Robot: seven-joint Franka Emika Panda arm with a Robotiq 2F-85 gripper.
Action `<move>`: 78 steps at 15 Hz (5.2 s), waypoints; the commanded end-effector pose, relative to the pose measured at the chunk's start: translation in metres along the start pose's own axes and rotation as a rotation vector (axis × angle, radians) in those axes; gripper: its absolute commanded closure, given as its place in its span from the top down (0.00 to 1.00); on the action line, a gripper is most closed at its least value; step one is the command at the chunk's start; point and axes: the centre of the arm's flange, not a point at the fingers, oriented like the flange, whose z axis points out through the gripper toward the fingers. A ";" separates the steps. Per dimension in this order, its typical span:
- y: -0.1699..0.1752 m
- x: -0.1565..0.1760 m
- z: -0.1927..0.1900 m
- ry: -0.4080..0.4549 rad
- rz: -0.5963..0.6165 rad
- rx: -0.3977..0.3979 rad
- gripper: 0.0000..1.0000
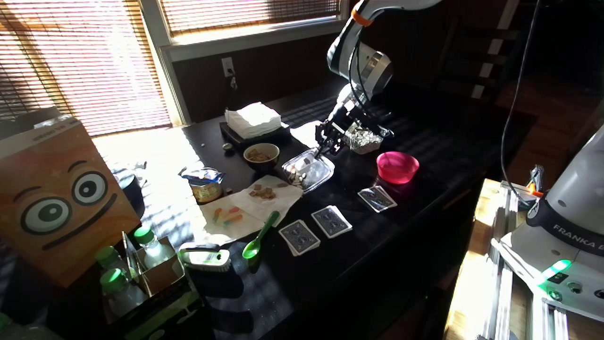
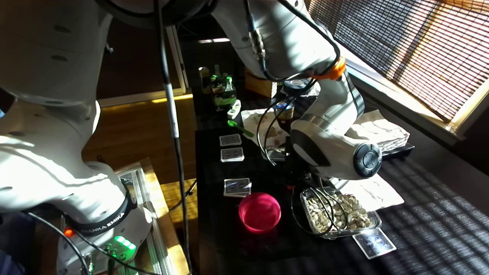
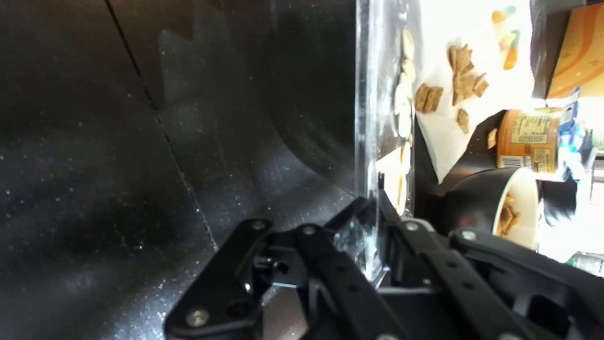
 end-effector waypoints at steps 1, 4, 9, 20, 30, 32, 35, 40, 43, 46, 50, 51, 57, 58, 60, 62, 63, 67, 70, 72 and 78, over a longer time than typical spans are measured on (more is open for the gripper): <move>0.004 0.004 0.003 0.006 -0.011 0.052 0.02; 0.005 0.004 0.002 0.011 -0.015 0.070 0.02; 0.007 0.004 0.000 0.011 -0.023 0.090 0.02; 0.009 0.003 -0.004 0.016 -0.036 0.135 0.02; 0.013 0.002 -0.007 0.022 -0.038 0.186 0.02; 0.014 0.002 -0.007 0.028 -0.037 0.204 0.02; 0.016 0.001 -0.008 0.026 -0.037 0.217 0.02; 0.017 0.002 -0.008 0.027 -0.037 0.237 0.02; 0.018 0.001 -0.011 0.031 -0.039 0.248 0.02; 0.019 0.002 -0.015 0.032 -0.038 0.252 0.02; 0.020 0.003 -0.020 0.040 -0.039 0.253 0.02; 0.020 0.003 -0.022 0.042 -0.040 0.255 0.02; 0.017 0.003 -0.028 0.040 -0.044 0.275 0.02; 0.016 0.003 -0.029 0.037 -0.043 0.280 0.02; 0.014 0.002 -0.030 0.033 -0.044 0.289 0.02; 0.013 0.001 -0.032 0.032 -0.048 0.290 0.02; 0.013 0.001 -0.033 0.032 -0.050 0.290 0.02; 0.012 0.000 -0.036 0.035 -0.052 0.296 0.02; 0.011 0.000 -0.038 0.039 -0.054 0.306 0.02; 0.012 0.000 -0.039 0.043 -0.054 0.314 0.02; 0.011 -0.002 -0.044 0.051 -0.065 0.336 0.02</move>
